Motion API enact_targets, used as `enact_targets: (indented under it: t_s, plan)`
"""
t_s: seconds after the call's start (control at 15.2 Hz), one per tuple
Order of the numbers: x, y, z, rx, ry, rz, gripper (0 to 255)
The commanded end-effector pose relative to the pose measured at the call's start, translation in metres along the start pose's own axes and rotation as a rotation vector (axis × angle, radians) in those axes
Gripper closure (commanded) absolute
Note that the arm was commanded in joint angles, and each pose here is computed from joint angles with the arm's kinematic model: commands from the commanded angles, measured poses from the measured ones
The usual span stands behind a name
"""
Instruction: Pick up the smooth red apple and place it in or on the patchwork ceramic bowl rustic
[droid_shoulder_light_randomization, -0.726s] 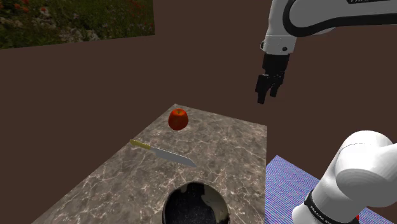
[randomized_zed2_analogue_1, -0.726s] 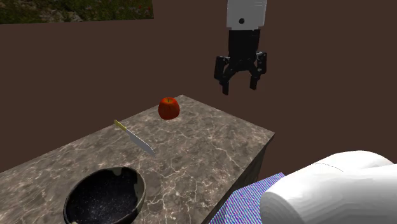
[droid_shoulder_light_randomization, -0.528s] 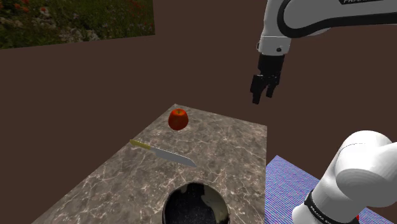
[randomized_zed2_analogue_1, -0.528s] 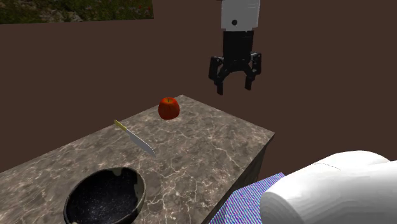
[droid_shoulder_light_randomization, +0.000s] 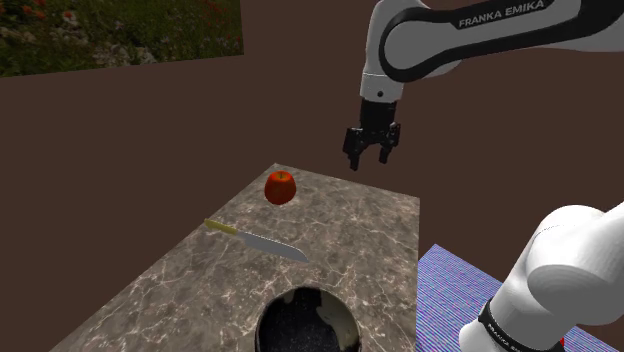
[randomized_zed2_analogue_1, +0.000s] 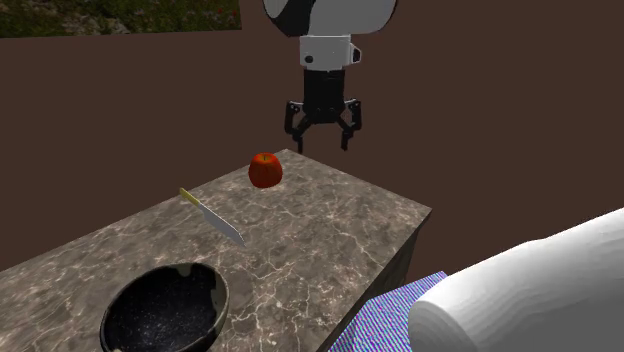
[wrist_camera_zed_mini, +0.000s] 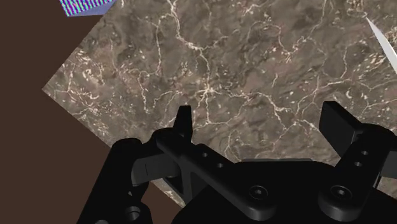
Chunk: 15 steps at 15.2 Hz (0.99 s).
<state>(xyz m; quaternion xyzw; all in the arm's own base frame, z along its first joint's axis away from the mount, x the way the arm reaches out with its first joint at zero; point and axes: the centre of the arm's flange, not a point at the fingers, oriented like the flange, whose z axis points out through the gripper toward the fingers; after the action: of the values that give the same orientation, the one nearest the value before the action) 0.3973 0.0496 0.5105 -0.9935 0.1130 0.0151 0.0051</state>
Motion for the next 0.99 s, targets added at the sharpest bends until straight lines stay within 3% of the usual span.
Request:
enact_targets:
  t_s: [0.0,0.92]
  plan:
    - [0.018,-0.015,0.005,0.008,0.008,0.054,0]
    - [0.164,-0.098,0.052,0.056,0.061,0.412,0]
